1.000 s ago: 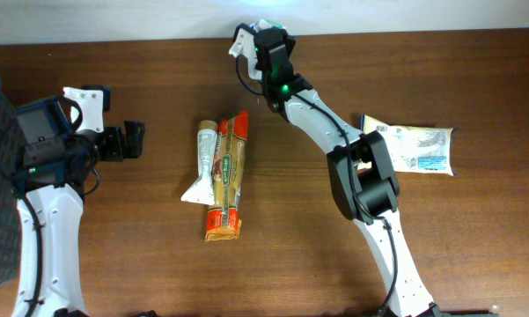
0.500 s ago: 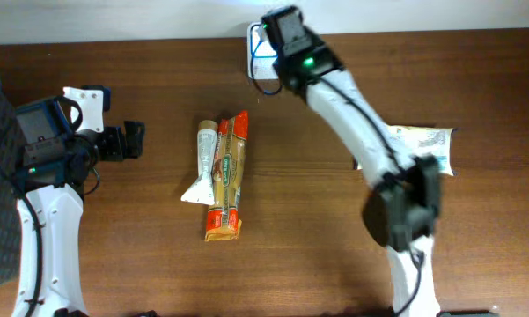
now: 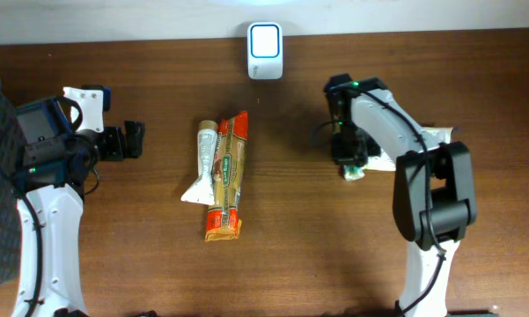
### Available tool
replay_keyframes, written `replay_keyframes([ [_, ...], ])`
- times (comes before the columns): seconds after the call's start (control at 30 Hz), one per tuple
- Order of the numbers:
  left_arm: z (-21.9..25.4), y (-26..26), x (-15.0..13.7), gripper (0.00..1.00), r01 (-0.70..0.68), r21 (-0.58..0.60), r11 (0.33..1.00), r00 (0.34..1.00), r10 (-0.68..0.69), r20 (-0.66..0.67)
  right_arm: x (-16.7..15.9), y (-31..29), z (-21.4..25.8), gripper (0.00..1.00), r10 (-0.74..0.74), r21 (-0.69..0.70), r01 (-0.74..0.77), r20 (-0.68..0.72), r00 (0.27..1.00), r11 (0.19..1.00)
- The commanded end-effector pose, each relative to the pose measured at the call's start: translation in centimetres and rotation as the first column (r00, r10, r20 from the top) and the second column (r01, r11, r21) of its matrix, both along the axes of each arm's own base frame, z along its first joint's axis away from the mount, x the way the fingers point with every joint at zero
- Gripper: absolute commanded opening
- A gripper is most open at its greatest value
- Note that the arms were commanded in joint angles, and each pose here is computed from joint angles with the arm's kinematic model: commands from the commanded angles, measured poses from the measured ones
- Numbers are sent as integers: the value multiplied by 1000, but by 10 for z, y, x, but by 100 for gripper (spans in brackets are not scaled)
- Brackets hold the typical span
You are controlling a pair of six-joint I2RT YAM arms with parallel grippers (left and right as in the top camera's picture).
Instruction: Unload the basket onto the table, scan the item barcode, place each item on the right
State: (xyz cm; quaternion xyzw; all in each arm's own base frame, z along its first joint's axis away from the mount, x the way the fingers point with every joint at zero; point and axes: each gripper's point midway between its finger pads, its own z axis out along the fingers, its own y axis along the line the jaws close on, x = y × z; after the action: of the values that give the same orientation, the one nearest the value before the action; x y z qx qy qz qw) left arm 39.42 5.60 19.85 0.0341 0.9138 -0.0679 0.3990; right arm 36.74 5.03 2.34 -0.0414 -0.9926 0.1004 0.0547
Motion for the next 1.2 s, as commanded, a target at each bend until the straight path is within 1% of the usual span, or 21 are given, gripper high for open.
replay_keyframes([
  [0.0,3,-1,1,99,17,7,1000,1000,-17,11,5,-41,-8,4,-102,-35,104,32,994,994],
  [0.07,3,-1,1,99,17,7,1000,1000,-17,11,17,-59,-10,5,-102,-5,103,63,993,995],
  [0.13,3,-1,1,99,17,7,1000,1000,-17,11,19,-65,-10,13,-60,21,59,59,996,998],
  [0.17,3,-1,1,99,17,7,1000,1000,-17,11,19,-68,-10,22,-44,22,43,56,997,999],
  [0.23,3,-1,1,99,17,7,1000,1000,-17,11,21,-80,-8,34,-52,-9,53,63,997,999],
  [0.27,3,-1,1,99,17,7,1000,1000,-17,11,23,-83,-6,49,-61,-5,61,68,996,998],
  [0.3,3,-1,1,99,17,7,1000,1000,-17,11,25,-83,2,70,-73,18,72,67,995,997],
  [0.37,3,-1,1,99,17,7,1000,1000,-17,11,30,-78,26,78,-66,43,64,60,996,997],
  [0.43,3,-1,1,99,17,7,1000,1000,-17,11,37,-59,56,82,-46,126,37,72,996,991],
  [0.5,3,-1,1,99,17,7,1000,1000,-17,11,43,-25,80,85,-31,250,7,90,995,968],
  [0.57,3,-1,1,99,17,7,1000,1000,-17,11,47,21,88,88,-9,413,-36,108,994,910],
  [0.6,3,-1,1,99,17,7,1000,1000,-17,11,48,41,90,100,2,476,-57,116,993,878],
  [0.63,3,-1,1,99,17,7,1000,1000,-17,11,49,69,89,99,26,548,-94,132,991,831],
  [0.7,3,-1,1,99,17,7,1000,1000,-17,11,46,115,80,99,66,629,-149,153,986,763],
  [0.8,3,-1,1,99,17,7,1000,1000,-17,11,25,163,48,99,74,659,-128,110,991,742],
  [0.87,3,-1,1,99,17,7,1000,1000,-17,11,11,188,39,99,115,690,-157,106,988,706],
  [0.93,3,-1,1,99,17,7,1000,1000,-17,11,-5,217,27,100,141,694,-172,101,985,699],
  [0.97,3,-1,1,99,17,7,1000,1000,-17,11,-9,226,25,98,148,696,-179,104,983,695],
  [1.07,3,-1,1,99,17,7,1000,1000,-17,11,-17,251,22,85,148,696,-189,119,982,693],
  [1.13,3,-1,1,99,17,7,1000,1000,-17,11,-20,270,22,72,148,691,-208,146,978,692],
  [1.17,3,-1,1,99,17,7,1000,1000,-17,11,-20,273,21,69,147,680,-216,159,976,701],
])
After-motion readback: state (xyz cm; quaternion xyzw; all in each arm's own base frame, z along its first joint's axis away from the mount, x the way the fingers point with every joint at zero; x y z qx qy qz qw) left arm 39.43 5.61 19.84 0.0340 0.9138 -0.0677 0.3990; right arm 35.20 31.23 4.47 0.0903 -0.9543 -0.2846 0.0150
